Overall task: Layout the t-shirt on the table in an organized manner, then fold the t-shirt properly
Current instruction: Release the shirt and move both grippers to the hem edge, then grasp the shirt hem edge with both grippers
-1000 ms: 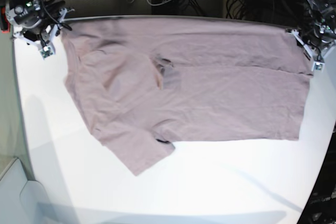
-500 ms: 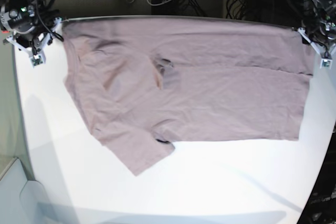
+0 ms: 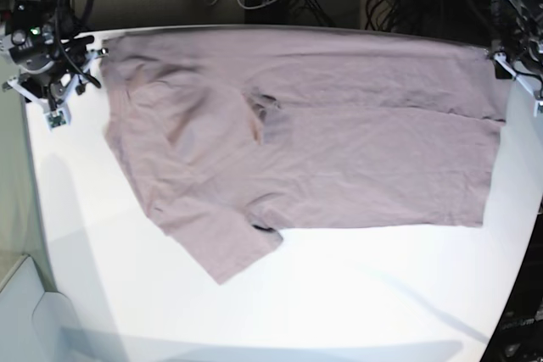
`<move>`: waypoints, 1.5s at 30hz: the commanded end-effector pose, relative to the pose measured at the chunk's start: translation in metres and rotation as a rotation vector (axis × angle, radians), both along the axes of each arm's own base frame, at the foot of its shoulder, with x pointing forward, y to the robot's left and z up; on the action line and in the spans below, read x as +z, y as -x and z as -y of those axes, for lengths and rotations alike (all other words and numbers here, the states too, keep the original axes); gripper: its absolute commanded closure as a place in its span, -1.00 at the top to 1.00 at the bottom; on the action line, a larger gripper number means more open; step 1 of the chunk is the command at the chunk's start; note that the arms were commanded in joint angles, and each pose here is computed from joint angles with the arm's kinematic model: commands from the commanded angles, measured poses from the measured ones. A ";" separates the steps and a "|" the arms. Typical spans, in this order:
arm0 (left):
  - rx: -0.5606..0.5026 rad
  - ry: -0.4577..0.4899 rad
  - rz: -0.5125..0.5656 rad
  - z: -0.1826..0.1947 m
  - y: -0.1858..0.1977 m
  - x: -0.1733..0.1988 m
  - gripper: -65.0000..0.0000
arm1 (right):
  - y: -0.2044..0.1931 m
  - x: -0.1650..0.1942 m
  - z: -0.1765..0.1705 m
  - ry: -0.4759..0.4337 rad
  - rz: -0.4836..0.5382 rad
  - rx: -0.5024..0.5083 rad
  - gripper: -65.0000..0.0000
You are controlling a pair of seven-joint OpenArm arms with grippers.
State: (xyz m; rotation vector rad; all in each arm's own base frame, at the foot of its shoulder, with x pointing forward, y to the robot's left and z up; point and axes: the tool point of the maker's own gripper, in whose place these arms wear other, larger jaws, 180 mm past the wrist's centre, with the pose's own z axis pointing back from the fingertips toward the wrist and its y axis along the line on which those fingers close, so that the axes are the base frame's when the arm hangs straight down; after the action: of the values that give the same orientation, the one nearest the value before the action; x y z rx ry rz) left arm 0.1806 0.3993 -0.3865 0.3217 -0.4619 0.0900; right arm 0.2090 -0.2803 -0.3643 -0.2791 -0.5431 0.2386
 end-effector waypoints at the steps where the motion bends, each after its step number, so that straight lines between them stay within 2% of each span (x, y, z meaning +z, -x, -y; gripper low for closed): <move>1: -0.001 -0.056 0.063 -0.012 -0.012 0.024 0.37 | -0.013 0.014 0.003 0.015 0.056 0.008 -0.05; 6: -0.007 -0.096 0.155 -0.014 -0.041 0.053 0.37 | -0.047 0.039 0.006 0.042 0.142 0.035 0.06; 9: -0.005 -0.088 0.228 -0.014 -0.066 0.067 0.37 | -0.082 0.061 -0.007 0.044 0.221 0.092 0.16; 13: 0.011 -0.027 0.305 -0.013 -0.102 0.075 0.37 | -0.135 0.086 -0.040 0.022 0.308 0.191 0.28; 16: 0.010 -0.016 0.308 -0.016 -0.123 0.079 0.38 | -0.175 0.077 -0.058 -0.025 0.280 0.224 0.32; 19: -0.045 -0.032 0.251 -0.012 -0.142 0.073 0.38 | -0.205 0.052 -0.059 -0.090 0.196 0.190 0.31; 22: -0.084 -0.051 0.284 -0.008 -0.156 0.076 0.38 | -0.231 0.038 -0.066 -0.164 0.178 0.171 0.31; 25: -0.093 -0.051 0.308 -0.009 -0.160 0.076 0.38 | -0.242 0.021 -0.070 -0.209 0.171 0.171 0.31; 30: -0.088 -0.037 0.286 -0.015 -0.159 0.068 0.38 | -0.255 -0.005 -0.078 -0.268 0.153 0.173 0.31; 39: -0.092 -0.034 0.296 -0.015 -0.160 0.067 0.38 | -0.260 -0.029 -0.084 -0.344 0.164 0.144 0.31; 43: -0.093 -0.034 0.294 -0.015 -0.159 0.066 0.38 | -0.258 -0.041 -0.076 -0.346 0.174 0.071 0.29; 45: -0.093 -0.034 0.296 -0.015 -0.160 0.066 0.38 | -0.258 -0.043 -0.070 -0.337 0.183 0.037 0.22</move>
State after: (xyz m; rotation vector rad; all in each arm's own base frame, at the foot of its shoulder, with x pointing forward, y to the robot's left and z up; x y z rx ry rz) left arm 0.3305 0.4052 -0.3418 0.2906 -0.7127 0.0368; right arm 0.4548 -0.2018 -0.4231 0.0583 -0.7287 0.1686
